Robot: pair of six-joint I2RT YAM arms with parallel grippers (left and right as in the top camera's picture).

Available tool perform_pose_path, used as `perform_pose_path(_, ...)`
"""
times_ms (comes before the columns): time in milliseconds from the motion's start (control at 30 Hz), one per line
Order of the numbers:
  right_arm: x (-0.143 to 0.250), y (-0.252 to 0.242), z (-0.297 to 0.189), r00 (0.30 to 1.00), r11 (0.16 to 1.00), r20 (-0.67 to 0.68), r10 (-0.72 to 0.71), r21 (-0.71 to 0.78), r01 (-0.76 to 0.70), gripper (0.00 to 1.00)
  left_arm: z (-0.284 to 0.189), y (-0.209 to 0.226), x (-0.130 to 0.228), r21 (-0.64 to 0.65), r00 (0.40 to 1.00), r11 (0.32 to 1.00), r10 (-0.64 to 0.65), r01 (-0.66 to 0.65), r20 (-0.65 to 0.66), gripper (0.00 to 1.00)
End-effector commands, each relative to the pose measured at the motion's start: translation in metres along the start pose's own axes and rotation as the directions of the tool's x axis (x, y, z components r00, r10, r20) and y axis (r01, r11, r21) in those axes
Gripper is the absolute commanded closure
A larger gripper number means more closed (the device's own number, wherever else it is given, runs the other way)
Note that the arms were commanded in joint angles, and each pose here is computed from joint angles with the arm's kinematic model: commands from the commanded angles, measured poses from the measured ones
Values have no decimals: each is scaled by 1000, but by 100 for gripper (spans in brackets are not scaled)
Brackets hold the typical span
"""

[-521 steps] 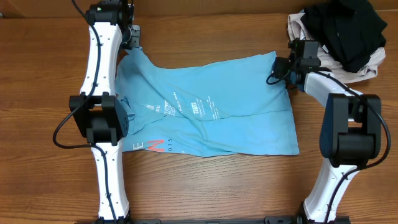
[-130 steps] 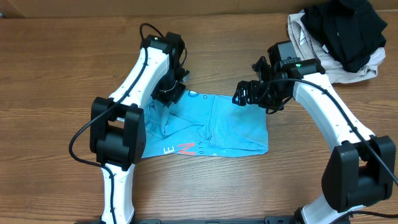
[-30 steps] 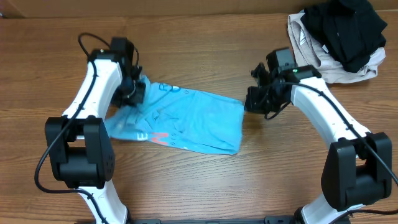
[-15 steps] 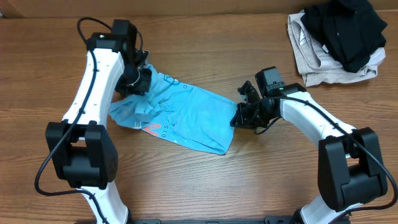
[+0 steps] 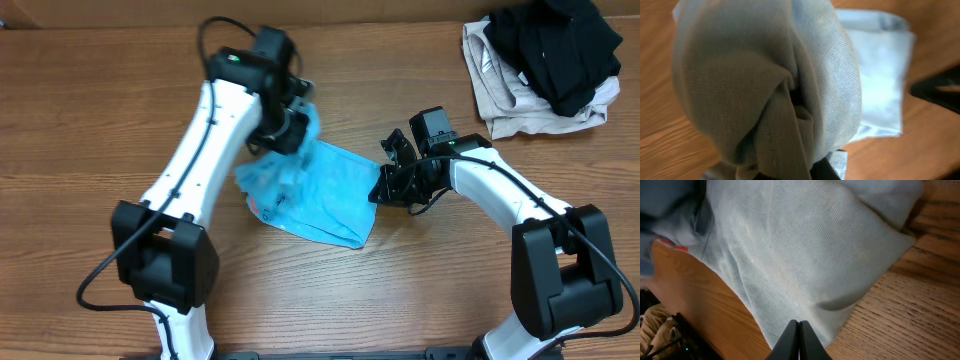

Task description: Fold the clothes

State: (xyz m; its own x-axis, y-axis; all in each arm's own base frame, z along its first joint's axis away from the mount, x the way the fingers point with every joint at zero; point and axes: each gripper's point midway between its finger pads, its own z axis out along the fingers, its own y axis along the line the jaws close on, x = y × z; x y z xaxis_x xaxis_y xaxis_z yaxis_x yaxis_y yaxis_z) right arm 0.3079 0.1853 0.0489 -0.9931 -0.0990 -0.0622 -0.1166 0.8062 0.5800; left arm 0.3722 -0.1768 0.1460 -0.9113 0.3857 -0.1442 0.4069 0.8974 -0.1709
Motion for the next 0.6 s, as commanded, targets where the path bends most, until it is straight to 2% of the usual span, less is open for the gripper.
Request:
perform_pose_path(0, -1, 1, 1, 1000, 1000, 1, 4, -14, -4, 96, -3, -37, -2, 43, 998, 997, 61, -61, 10, 96)
perform_pose_path(167, -5, -2, -2, 1000, 1000, 18, 10, -16, -10, 96, 6, -72, 0, 54, 993, 992, 118, -118, 9, 96)
perform_pose_path(400, -14, -17, -14, 996, 997, 52, 75, -29, -74, 96, 21, -94, 2, 56, 998, 997, 59, -58, -9, 94)
perform_pose_path(567, -30, -17, -37, 989, 990, 99, 110, -97, -100, 96, 32, -97, 4, 65, 998, 996, 56, -54, -41, 70)
